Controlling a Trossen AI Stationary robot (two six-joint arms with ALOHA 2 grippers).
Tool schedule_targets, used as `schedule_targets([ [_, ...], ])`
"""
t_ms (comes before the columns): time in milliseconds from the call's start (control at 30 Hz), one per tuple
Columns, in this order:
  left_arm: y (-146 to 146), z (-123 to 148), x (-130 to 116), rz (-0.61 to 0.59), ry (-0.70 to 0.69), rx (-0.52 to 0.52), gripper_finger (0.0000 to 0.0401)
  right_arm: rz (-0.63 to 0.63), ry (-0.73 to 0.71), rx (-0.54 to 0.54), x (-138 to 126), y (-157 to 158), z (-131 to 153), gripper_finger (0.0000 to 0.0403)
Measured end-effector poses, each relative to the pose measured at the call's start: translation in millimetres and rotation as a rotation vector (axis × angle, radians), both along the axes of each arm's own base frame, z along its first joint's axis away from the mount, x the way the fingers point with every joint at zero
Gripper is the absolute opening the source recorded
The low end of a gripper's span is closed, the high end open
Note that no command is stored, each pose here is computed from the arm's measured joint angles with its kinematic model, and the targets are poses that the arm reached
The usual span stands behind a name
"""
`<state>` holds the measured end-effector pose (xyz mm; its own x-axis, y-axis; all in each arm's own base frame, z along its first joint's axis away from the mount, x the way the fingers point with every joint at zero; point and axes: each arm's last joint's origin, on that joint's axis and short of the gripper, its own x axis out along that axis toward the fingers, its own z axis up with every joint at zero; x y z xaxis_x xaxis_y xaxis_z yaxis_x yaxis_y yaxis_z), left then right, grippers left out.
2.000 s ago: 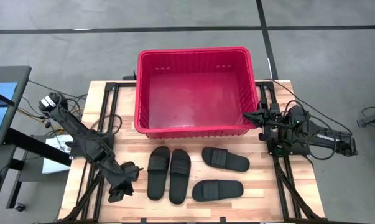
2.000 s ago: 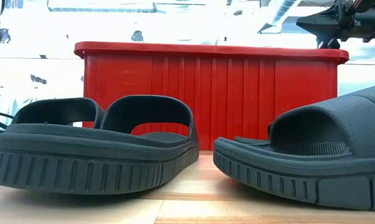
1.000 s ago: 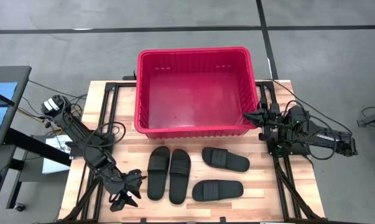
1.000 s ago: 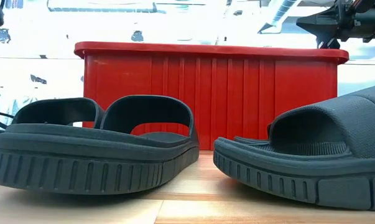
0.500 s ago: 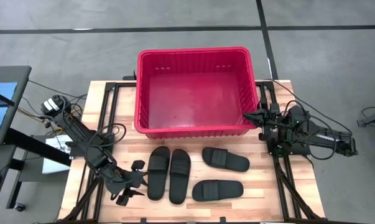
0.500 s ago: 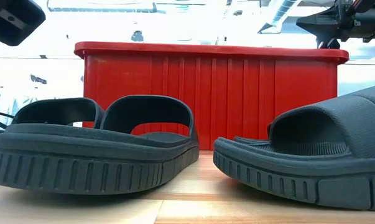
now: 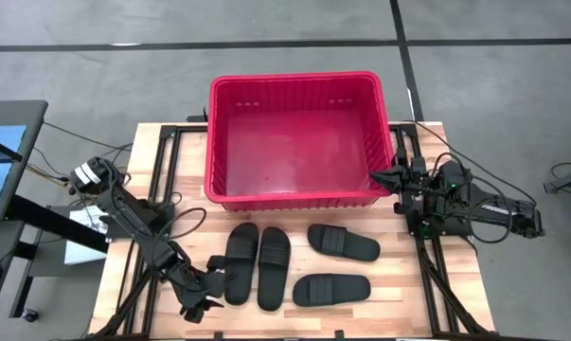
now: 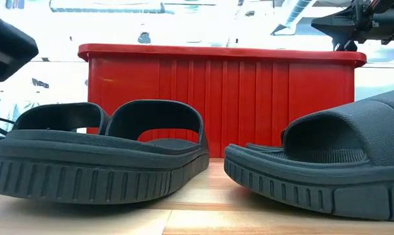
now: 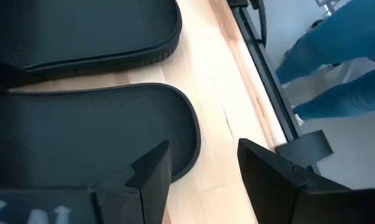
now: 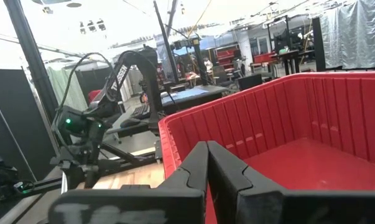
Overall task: Pick and place slides into bin
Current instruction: Put the black slipper into the bin
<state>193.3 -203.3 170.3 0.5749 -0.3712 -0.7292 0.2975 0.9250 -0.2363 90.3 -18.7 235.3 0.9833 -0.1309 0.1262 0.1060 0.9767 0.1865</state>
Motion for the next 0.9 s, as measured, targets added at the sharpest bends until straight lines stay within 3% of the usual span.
schedule_targets([
  [400,-15.9,-18.2,16.8,0.027,0.033,0.101,0.0176,0.0,0.0,0.0,0.0,0.0,0.0,0.0],
  [633,-29.4,-22.0,34.7,0.0,0.08,0.272,0.0176,0.0,0.0,0.0,0.0,0.0,0.0,0.0],
  [900,-37.8,-38.4,48.2,0.033,0.185,0.313,0.0176,0.0,0.0,0.0,0.0,0.0,0.0,0.0],
])
